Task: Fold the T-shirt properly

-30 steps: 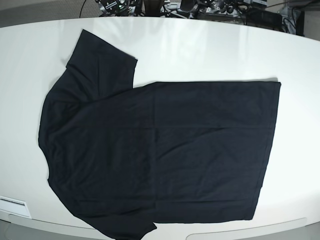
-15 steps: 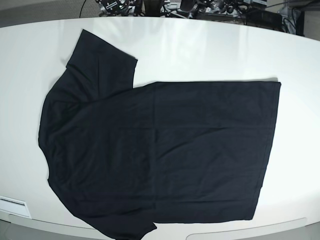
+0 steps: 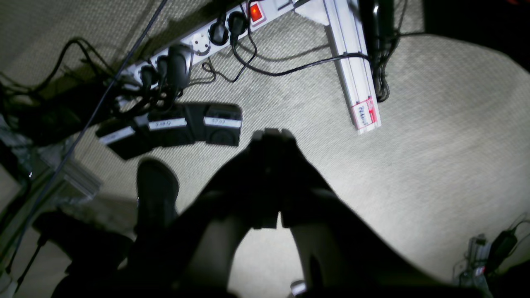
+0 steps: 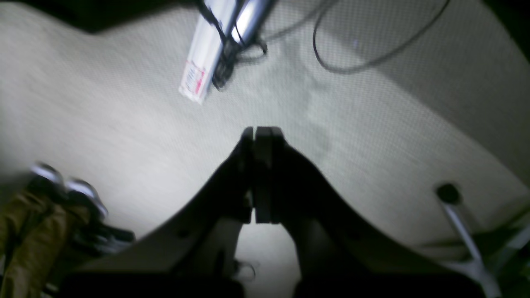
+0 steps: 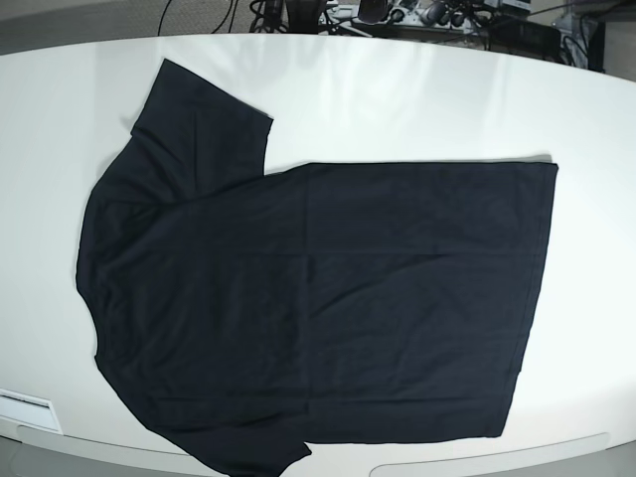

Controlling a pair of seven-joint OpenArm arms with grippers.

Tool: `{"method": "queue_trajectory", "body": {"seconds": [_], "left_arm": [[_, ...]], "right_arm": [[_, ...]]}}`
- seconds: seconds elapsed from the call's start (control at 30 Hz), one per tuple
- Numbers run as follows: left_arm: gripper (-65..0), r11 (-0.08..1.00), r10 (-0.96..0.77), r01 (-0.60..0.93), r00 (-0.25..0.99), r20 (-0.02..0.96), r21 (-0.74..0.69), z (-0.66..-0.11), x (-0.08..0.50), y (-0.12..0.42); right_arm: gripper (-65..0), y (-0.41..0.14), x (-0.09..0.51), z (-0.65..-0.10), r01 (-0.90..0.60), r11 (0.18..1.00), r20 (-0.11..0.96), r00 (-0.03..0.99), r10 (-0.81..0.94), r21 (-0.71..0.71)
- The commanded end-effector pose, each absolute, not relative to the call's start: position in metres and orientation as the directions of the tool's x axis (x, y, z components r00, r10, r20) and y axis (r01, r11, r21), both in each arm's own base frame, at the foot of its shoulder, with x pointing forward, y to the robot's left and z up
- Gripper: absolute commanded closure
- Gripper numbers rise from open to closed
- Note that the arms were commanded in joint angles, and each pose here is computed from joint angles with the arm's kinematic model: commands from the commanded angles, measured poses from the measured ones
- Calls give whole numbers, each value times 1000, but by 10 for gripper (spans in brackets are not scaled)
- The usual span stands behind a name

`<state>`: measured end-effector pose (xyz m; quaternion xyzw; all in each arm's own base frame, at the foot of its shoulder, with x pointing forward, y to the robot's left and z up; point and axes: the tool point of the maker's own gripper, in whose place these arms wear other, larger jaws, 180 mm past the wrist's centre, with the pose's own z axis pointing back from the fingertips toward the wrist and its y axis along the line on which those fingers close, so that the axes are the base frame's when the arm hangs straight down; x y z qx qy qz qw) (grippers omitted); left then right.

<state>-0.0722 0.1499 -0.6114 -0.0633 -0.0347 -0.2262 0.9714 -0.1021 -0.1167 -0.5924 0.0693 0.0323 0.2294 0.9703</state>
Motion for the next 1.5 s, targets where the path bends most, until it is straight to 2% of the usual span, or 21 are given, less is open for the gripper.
{"method": "queue_trajectory", "body": {"seconds": [0.0, 0.2, 0.43, 0.6, 0.7, 0.8, 0.93, 1.07, 1.27, 1.47], "left_arm": [[0, 887, -436, 447, 894, 106, -117, -602, -80, 153], [0, 829, -511, 545, 830, 223, -127, -541, -83, 159], [0, 762, -612, 648, 723, 321, -7, -468, -61, 180], [0, 766, -624, 638, 705, 336, 83, -424, -28, 199], [0, 771, -617, 625, 681, 393, 127, -396, -4, 200], [0, 771, -616, 609, 637, 464, 187, -366, 27, 199], [0, 766, -620, 588, 566, 543, 261, -333, 63, 195], [0, 757, -625, 575, 503, 596, 309, -309, 87, 190], [0, 681, -684, 641, 384, 621, 354, -311, 123, 184], [0, 516, -811, 721, 238, 534, 462, -328, 163, 216]], "right_arm": [[0, -123, -117, -582, -442, 883, -40, 891, 453, 156], [0, -145, -105, -519, -404, 912, 57, 914, 401, 71], [0, -170, -73, -440, -374, 928, 190, 910, 367, -3], [0, -181, -60, -394, -316, 949, 234, 923, 306, 9], [0, -184, -31, -374, -324, 946, 316, 898, 307, 3], [0, -189, -19, -359, -323, 946, 319, 896, 310, -13], [0, -194, 11, -332, -321, 946, 410, 856, 314, -54], [0, -213, 22, -321, -313, 941, 430, 838, 337, -126], [0, -171, 64, -309, -416, 909, 619, 713, 329, -4], [0, -133, 106, -306, -485, 875, 722, 607, 333, 4]]}}
